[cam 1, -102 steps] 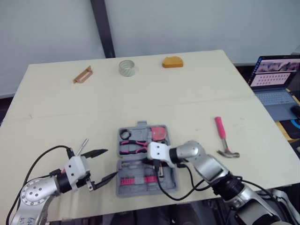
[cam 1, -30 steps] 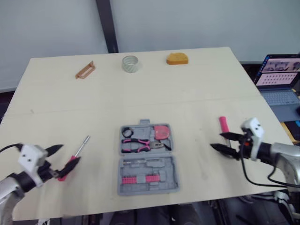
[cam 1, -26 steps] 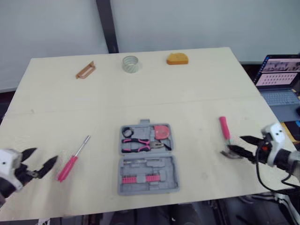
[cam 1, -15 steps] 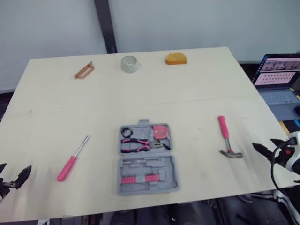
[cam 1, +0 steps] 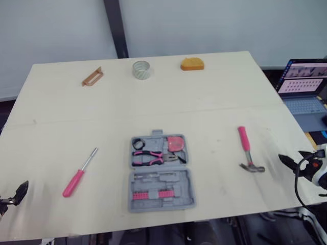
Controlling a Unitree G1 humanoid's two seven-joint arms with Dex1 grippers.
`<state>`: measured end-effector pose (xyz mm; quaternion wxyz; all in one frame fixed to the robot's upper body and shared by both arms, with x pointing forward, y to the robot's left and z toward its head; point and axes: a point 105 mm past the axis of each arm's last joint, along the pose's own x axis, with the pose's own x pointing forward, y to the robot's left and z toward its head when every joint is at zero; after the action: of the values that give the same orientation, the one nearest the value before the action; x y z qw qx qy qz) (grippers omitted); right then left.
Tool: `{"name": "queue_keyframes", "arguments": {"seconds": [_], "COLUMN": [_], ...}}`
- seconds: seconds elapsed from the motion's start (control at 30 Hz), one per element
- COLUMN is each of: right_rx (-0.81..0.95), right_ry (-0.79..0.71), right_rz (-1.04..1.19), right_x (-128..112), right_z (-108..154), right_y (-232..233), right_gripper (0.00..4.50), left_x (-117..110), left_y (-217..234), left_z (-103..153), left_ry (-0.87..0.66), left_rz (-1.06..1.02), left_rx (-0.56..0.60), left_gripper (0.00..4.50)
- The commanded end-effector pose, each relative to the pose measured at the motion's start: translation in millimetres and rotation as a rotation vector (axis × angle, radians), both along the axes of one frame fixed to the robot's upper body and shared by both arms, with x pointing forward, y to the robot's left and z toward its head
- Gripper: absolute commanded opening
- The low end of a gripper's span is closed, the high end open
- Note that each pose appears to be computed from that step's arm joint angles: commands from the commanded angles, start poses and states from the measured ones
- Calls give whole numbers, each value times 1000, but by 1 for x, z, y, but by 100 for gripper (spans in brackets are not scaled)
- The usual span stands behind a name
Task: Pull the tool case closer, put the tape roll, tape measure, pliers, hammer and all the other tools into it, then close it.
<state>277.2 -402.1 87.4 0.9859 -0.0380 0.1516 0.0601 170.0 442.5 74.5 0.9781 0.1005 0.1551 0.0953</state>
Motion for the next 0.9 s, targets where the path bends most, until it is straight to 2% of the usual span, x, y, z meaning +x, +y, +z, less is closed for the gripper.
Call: {"name": "queue_keyframes", "arguments": {"seconds": [0.03, 0.23, 0.3, 0.4, 0.63, 0.67, 0.73, 0.9], "right_rx": [-13, 27, 17, 13, -21, -22, -15, -7], "right_ry": [-25, -29, -13, 17, 120, 130, 133, 126], "right_rz": [22, 87, 91, 94, 90, 92, 86, 42], "right_x": [3, 13, 16, 18, 15, 15, 16, 22], "right_z": [12, 24, 23, 19, 4, 2, 0, -2], "right_y": [4, 39, 52, 66, 90, 95, 102, 106], "right_gripper": [445, 445, 445, 445, 445, 394, 318, 318], "left_x": [8, 47, 66, 81, 94, 95, 97, 99], "left_y": [-5, -69, -112, -165, -267, -280, -304, -337], "left_z": [12, 29, 41, 54, 70, 72, 75, 81], "left_ry": [-37, -99, -125, -139, -177, -187, -213, -266], "left_rz": [-41, -360, -549, -782, -1192, -1241, -1322, -1428], "left_rx": [31, 9, 18, 25, 28, 31, 34, 25], "left_gripper": [450, 450, 450, 450, 450, 450, 450, 450]}}
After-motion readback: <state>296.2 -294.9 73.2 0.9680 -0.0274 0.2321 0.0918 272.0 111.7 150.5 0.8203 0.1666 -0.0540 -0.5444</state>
